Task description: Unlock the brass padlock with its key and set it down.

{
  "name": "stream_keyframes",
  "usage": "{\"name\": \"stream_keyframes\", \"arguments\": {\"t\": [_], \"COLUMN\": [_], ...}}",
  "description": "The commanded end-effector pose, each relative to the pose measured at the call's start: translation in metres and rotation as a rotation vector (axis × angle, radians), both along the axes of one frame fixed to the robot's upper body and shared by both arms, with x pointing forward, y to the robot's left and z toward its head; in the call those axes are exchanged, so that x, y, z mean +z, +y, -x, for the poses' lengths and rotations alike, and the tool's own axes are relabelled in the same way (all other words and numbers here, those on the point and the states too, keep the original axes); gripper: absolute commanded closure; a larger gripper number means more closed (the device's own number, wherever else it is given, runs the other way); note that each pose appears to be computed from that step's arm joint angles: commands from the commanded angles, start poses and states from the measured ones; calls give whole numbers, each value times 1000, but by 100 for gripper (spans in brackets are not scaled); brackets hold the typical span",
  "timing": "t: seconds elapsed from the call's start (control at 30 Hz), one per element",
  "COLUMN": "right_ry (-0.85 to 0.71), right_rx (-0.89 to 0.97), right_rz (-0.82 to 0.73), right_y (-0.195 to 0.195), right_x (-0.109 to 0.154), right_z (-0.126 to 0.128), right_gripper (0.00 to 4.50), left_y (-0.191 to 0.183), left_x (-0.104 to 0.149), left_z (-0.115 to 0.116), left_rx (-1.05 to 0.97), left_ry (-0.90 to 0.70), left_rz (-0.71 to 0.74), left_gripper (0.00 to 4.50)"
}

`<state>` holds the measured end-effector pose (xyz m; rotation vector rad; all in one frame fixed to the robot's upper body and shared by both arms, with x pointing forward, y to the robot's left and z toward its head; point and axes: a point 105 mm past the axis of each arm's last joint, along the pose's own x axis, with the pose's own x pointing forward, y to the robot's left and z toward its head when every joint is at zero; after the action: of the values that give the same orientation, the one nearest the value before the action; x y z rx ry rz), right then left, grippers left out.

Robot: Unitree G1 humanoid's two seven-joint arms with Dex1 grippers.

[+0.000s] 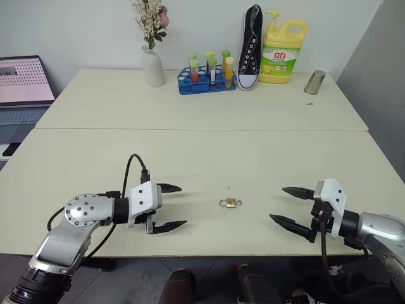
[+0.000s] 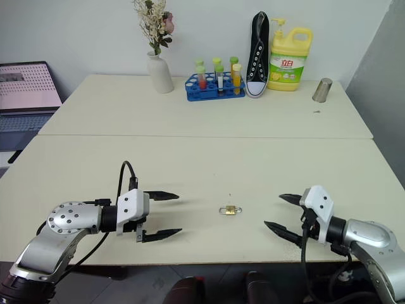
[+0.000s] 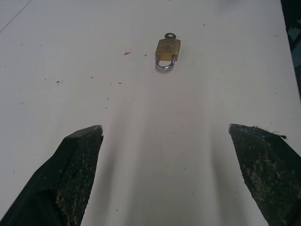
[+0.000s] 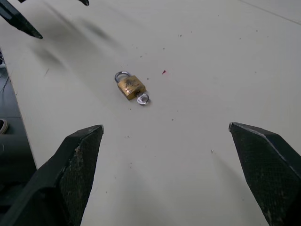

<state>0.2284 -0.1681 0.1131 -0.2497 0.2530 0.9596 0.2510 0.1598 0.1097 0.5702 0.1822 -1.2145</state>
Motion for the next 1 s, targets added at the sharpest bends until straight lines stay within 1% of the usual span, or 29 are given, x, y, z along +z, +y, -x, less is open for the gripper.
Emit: {"name": "stream_keyframes", "arguments": {"t": [0.03, 0.2, 0.63, 0.77, 0.87, 1.0], "right_ry": [-44, -41, -24, -31, -30, -32], "right_rx": [14, 23, 18, 1, -11, -15], "right_rz": [7, 4, 7, 3, 5, -7], "right_y": [-3, -2, 3, 4, 4, 7], "right_x": [5, 3, -1, 2, 3, 7], "right_z": [0, 2, 8, 6, 5, 4], "right_gripper": [1, 1, 1, 1, 1, 1], "left_y": [-4, -8, -11, -11, -10, -14], "left_x": [12, 10, 18, 25, 24, 28], "left_z": [1, 0, -9, -12, -12, -16], "left_rx": [-14, -19, -1, 9, -19, -40], "left_ry": [-25, -25, -26, 0, 31, 61], "left_rz": [38, 20, 49, 66, 16, 23], "left_gripper": [0, 0, 0, 0, 0, 0]}}
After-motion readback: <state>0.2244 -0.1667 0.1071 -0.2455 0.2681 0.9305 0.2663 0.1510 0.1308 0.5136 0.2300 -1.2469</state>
